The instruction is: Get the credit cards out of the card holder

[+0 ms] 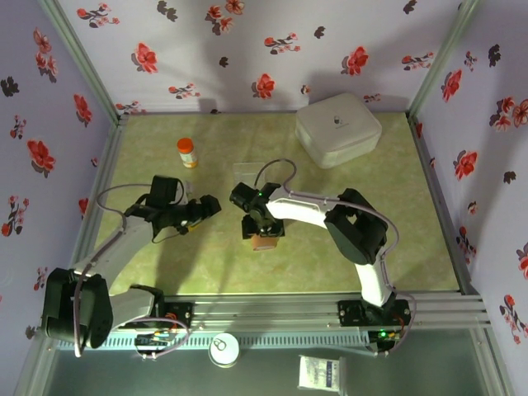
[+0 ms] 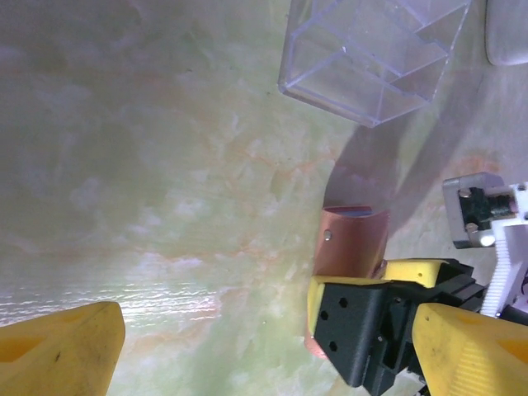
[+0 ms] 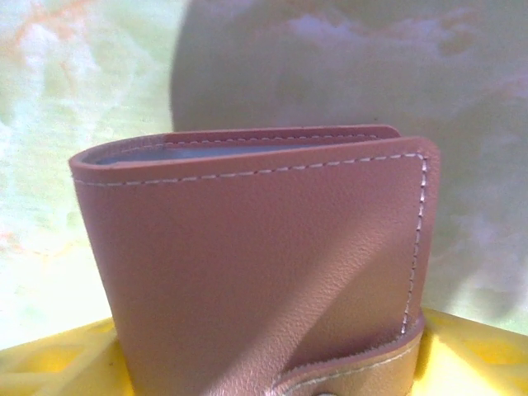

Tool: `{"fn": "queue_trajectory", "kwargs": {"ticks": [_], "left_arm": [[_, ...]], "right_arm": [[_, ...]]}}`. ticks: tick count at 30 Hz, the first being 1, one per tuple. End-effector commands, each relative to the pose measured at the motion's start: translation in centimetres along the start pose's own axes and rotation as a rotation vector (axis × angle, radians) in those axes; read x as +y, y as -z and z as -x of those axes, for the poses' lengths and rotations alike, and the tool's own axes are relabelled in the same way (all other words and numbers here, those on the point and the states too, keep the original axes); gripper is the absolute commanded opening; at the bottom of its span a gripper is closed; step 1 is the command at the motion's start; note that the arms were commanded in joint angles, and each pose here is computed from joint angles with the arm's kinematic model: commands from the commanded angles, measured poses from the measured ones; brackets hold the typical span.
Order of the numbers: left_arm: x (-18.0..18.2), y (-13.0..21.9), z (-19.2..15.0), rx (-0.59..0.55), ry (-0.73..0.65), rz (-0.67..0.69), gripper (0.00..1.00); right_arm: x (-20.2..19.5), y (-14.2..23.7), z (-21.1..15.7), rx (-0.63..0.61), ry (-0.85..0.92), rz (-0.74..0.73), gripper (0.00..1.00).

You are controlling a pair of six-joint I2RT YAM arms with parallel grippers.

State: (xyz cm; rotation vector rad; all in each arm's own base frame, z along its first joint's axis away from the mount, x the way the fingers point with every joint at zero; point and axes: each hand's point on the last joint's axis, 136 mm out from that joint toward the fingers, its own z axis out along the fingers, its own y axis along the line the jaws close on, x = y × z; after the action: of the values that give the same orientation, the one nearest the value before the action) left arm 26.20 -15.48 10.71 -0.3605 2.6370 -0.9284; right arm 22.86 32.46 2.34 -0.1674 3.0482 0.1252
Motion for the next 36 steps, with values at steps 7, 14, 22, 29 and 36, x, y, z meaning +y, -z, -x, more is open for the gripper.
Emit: {"fn": "queue_trajectory", "kwargs": {"ticks": [7,14,22,29,36], "left_arm": [[-1.8,-1.6,-0.9,-0.023,-0.011,-0.025,0.83],[-3.6,-3.1,-1.8,-0.042,-0.036,-0.069,0.67],[-5.7,-6.2,-3.2,-0.018,-0.036,-0.126,0.26],[-4.6,-7.8,-3.9,0.001,0.005,-0.107,0.02],[-3.9,-8.0,-4.3,0.003,0.019,-0.106,0.00]], "right_arm": [[-0.8,3.9,-1.0,-0.042,0.027,0.019,0.83],[-2.7,5.7,-0.9,-0.111,0.025,0.025,0.73],[-2.1,5.0,-0.5,-0.086,0.079,0.036,0.53],[-1.3,3.4,0.1,-0.047,0.100,0.010,0.44],[-0.8,2.6,0.6,-0.035,0.104,-0.003,0.38]]}}
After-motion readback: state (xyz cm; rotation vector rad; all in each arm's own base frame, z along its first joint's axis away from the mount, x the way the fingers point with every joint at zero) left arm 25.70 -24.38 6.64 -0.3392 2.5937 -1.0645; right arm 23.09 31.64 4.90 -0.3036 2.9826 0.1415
